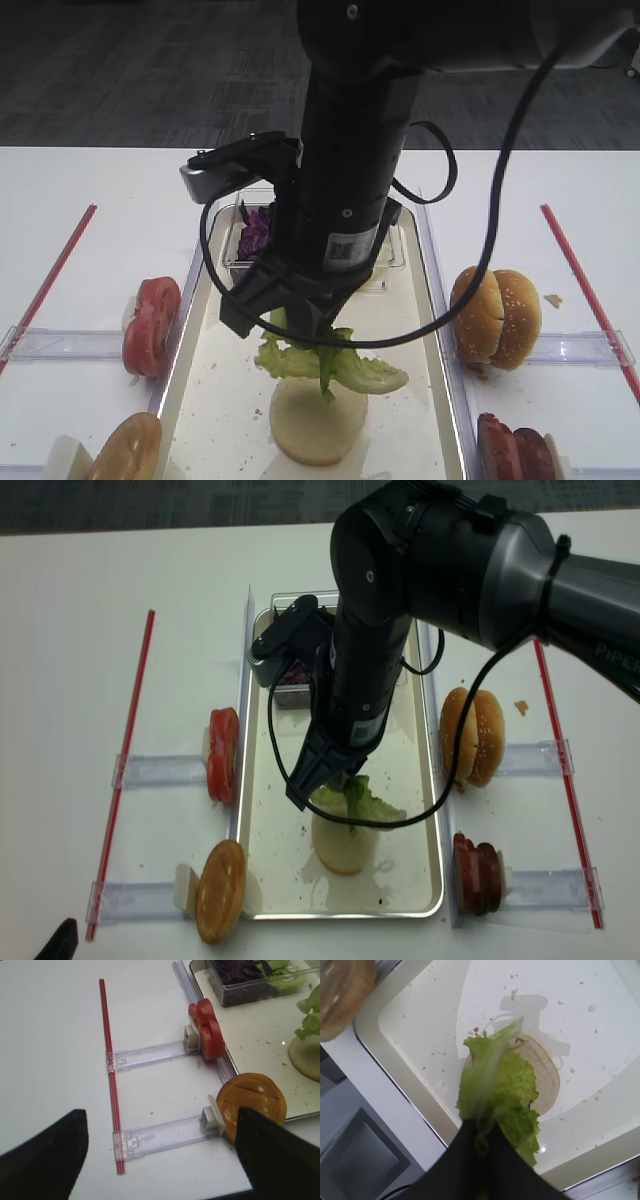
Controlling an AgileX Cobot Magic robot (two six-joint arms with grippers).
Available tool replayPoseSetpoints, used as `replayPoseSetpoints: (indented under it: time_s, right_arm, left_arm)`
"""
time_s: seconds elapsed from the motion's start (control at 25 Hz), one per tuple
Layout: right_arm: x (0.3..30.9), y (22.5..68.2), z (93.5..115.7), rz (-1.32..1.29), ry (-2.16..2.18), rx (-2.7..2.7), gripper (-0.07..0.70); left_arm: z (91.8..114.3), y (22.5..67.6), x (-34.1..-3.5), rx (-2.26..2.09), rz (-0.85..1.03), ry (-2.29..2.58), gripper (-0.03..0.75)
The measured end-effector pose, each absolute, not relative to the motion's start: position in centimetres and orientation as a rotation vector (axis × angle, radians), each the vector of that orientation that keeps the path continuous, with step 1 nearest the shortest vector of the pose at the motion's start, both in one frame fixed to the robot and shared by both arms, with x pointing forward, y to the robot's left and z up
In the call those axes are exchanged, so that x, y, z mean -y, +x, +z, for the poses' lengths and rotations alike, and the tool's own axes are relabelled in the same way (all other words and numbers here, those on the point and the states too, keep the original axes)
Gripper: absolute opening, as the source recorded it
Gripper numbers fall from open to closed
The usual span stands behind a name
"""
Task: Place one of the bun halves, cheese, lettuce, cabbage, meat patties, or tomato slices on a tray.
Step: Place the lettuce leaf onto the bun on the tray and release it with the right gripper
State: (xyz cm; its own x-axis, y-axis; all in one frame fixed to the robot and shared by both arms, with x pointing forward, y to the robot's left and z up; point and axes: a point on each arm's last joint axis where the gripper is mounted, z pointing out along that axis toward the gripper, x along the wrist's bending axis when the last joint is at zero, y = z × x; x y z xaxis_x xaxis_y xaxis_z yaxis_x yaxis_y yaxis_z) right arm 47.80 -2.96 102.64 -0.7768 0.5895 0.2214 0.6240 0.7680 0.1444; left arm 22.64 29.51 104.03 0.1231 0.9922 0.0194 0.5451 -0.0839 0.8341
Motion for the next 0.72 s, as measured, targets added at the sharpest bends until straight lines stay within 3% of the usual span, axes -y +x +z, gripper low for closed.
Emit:
replayPoseSetpoints:
  time_s: [0.72]
  right_arm:
    - [2.7, 48.8, 101.3, -0.314, -0.966, 2.868, 0.068]
  left_arm:
    - [104.0, 22.6, -29.5, -1.502, 0.829, 1.718, 0.554]
